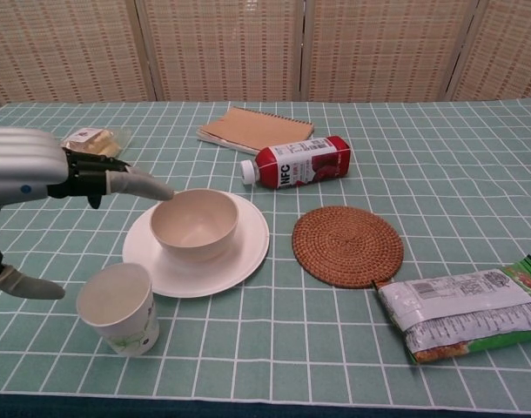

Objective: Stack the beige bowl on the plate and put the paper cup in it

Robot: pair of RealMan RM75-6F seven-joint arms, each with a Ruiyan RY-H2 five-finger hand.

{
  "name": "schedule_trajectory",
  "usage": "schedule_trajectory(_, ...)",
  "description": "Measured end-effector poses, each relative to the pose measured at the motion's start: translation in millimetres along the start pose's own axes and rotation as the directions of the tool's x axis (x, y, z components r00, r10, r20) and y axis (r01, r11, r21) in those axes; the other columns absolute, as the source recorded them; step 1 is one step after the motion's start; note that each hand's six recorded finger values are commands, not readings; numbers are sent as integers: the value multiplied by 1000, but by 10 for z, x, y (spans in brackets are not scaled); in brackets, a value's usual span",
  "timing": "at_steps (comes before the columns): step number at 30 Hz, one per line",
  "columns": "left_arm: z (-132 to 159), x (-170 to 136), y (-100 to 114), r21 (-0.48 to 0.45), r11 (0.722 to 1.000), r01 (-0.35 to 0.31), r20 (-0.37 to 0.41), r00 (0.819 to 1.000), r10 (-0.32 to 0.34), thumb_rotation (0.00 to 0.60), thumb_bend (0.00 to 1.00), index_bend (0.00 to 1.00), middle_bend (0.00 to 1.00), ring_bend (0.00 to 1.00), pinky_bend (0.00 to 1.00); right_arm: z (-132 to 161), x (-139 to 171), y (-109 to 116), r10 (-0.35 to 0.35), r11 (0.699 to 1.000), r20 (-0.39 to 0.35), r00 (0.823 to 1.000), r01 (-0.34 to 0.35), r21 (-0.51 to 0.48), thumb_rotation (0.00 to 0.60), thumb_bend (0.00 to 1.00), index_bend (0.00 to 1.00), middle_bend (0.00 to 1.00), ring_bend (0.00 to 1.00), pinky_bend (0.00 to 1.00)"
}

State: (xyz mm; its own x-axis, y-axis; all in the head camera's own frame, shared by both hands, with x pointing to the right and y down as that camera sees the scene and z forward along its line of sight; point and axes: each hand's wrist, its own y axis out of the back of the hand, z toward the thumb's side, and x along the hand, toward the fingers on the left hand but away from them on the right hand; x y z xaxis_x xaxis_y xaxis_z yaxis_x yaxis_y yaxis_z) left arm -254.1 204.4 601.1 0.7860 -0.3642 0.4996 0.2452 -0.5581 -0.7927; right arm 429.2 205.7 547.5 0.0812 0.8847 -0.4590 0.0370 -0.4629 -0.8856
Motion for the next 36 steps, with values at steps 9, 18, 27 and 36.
schedule_trajectory(9, 153, 143, -234, 64, 993, 96, 24, 995, -98, 597, 195, 25, 2, 87, 327, -25, 24, 8, 0, 1000, 7, 1000, 0, -4, 600, 253, 124, 124, 43, 125)
schedule_trajectory(18, 206, 168, -335, 75, 988, 135, 23, 990, -137, 597, 195, 64, 2, 85, 326, -23, 16, 1, 3, 1000, 2, 1000, -3, -9, 600, 253, 124, 124, 43, 125)
schedule_trajectory(27, 276, 251, -513, 71, 987, 145, 44, 988, -148, 600, 195, 215, 29, 158, 410, -24, 13, -16, 7, 1000, 4, 1000, -7, -11, 600, 237, 124, 124, 43, 125)
schedule_trajectory(36, 204, 322, -591, 12, 992, 126, 44, 991, -127, 600, 222, 397, 216, 351, 672, -47, 30, -8, 6, 1000, 15, 1000, -6, -8, 600, 235, 124, 125, 43, 125)
